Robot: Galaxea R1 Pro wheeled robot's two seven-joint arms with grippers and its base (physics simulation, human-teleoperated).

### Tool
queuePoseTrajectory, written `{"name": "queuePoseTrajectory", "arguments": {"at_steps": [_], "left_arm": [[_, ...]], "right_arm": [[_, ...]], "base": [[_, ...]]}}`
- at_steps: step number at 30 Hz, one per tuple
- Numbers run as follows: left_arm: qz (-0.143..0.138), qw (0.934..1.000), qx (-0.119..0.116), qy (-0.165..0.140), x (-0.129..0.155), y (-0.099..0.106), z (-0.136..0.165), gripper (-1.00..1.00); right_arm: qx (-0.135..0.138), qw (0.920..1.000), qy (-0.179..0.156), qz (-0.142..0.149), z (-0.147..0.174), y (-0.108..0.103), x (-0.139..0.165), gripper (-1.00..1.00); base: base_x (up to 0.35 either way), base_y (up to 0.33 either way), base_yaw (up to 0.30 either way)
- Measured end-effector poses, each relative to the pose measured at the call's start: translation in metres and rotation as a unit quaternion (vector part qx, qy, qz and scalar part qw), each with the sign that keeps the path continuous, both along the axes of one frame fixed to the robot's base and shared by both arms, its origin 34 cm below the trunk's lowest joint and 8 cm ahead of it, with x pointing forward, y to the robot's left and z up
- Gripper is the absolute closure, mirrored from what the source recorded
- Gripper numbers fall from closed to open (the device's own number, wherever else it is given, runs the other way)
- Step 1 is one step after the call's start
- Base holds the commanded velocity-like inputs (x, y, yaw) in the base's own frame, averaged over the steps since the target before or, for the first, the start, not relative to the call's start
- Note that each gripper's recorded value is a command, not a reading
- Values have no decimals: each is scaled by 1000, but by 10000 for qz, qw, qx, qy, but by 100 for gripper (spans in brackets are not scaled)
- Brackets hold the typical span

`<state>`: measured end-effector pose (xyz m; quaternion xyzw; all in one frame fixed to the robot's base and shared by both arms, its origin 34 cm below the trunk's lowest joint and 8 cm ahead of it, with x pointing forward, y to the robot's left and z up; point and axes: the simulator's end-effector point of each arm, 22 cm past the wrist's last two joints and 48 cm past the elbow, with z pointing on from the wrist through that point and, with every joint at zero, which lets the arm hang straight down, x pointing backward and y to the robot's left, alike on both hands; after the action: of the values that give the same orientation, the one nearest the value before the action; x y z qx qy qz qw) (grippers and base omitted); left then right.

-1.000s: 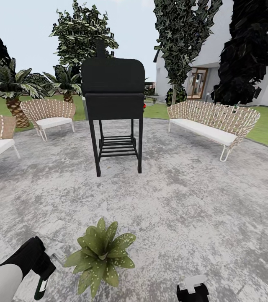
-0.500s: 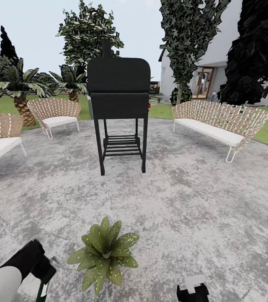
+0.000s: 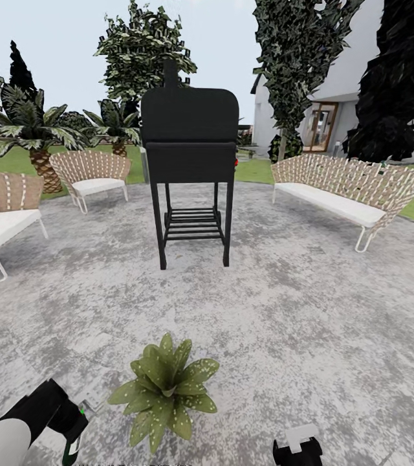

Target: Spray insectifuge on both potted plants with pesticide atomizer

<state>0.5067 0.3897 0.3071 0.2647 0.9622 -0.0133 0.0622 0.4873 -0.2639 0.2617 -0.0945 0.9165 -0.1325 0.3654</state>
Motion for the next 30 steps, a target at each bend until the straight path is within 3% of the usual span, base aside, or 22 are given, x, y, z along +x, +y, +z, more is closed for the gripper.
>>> {"name": "queuePoseTrajectory", "arguments": {"at_steps": [8, 12, 14, 25, 30], "left_arm": [[-34, 9999, -95, -36, 3, -15, -2, 100], [-135, 9994, -313, -84, 9, -52, -5, 100], [-175, 9993, -324, -102, 11, -59, -5, 100], [70, 9998, -67, -147, 9, -15, -2, 100], [119, 9999, -51, -94, 4, -9, -3, 100]], "right_arm": [[-8, 10000, 11, 4, -1, -1, -1, -100], [-9, 10000, 12, 3, -1, -1, -1, -100], [-9, 10000, 11, 3, -1, -1, -1, -100], [-9, 10000, 11, 4, -1, -1, -1, -100], [-9, 10000, 12, 3, -1, -1, -1, -100]], "base": [[0, 0, 52], [0, 0, 0], [0, 0, 0], [0, 0, 2], [0, 0, 228]]}}
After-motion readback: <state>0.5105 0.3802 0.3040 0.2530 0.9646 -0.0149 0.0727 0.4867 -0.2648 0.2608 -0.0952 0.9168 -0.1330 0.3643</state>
